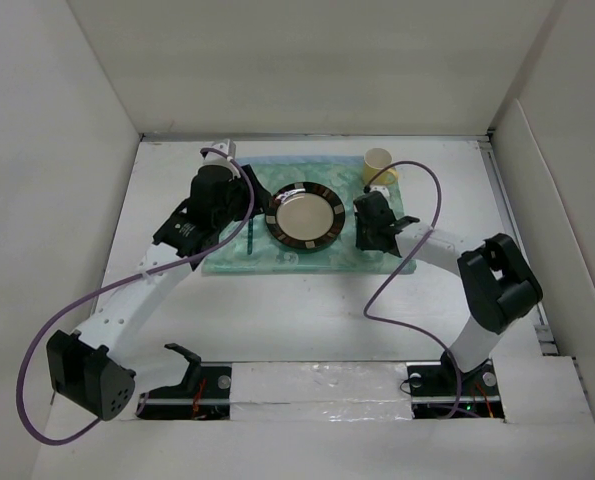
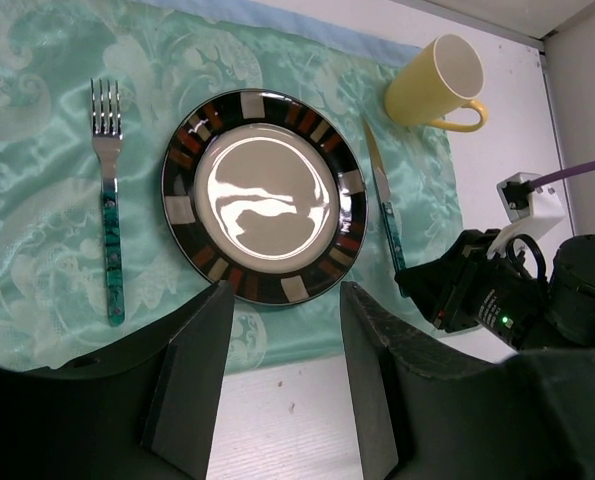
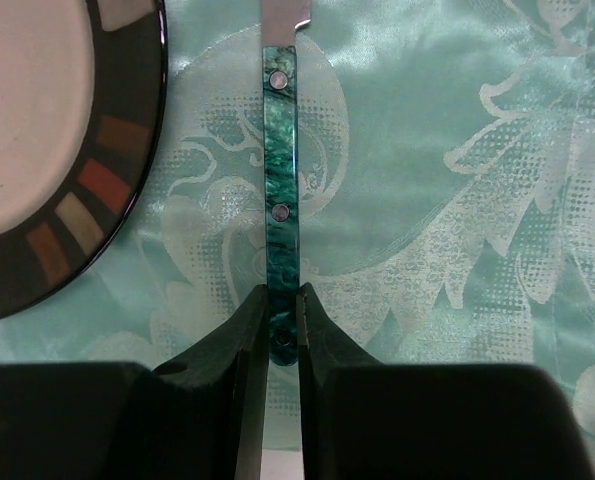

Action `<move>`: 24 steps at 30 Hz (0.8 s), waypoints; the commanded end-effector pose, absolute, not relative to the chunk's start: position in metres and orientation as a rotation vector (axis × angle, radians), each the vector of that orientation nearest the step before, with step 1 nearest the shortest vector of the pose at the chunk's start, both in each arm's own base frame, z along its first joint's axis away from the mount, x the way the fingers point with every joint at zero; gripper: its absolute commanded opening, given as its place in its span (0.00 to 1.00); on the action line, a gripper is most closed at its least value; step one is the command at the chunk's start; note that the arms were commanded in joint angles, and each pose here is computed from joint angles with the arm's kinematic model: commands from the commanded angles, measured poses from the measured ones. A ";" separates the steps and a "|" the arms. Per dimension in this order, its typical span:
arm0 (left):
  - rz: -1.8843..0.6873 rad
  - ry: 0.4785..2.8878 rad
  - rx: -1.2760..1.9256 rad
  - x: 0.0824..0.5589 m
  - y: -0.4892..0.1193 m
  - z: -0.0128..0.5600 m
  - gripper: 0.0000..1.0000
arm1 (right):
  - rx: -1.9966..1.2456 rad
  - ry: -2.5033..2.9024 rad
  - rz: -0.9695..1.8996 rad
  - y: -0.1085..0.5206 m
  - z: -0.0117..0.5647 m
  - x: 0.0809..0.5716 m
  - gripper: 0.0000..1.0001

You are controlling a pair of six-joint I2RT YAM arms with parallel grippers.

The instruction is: Set the dinner table for one person

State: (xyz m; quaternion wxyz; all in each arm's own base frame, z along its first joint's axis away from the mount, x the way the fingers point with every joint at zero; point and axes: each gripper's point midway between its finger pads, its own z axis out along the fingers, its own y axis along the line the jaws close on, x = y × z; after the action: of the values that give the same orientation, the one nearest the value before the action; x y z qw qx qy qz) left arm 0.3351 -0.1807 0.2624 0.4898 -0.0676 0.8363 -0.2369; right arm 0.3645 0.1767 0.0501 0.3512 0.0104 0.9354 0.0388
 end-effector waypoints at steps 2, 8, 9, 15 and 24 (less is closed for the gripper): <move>-0.585 2.007 -0.140 0.339 -0.185 0.264 0.43 | 0.114 2.354 0.112 0.185 0.061 0.380 0.00; -0.574 2.008 -0.140 0.341 -0.184 0.264 0.44 | 0.123 2.345 0.110 0.186 0.066 0.378 0.28; -0.569 2.006 -0.142 0.341 -0.183 0.265 0.46 | 0.128 2.339 0.106 0.185 0.069 0.378 0.34; -0.522 1.973 -0.134 0.347 -0.177 0.283 0.51 | 0.112 2.268 0.168 0.188 0.121 0.373 0.61; -0.513 1.832 -0.126 0.349 -0.168 0.358 0.54 | 0.018 1.943 0.410 0.187 0.326 0.345 1.00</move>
State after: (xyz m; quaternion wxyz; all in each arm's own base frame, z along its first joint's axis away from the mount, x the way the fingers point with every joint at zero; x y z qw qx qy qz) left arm 0.3472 -0.1736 0.2984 0.5230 -0.0545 0.8244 -0.2093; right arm 0.3576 0.1865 0.2281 0.4728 0.0312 0.8725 0.1196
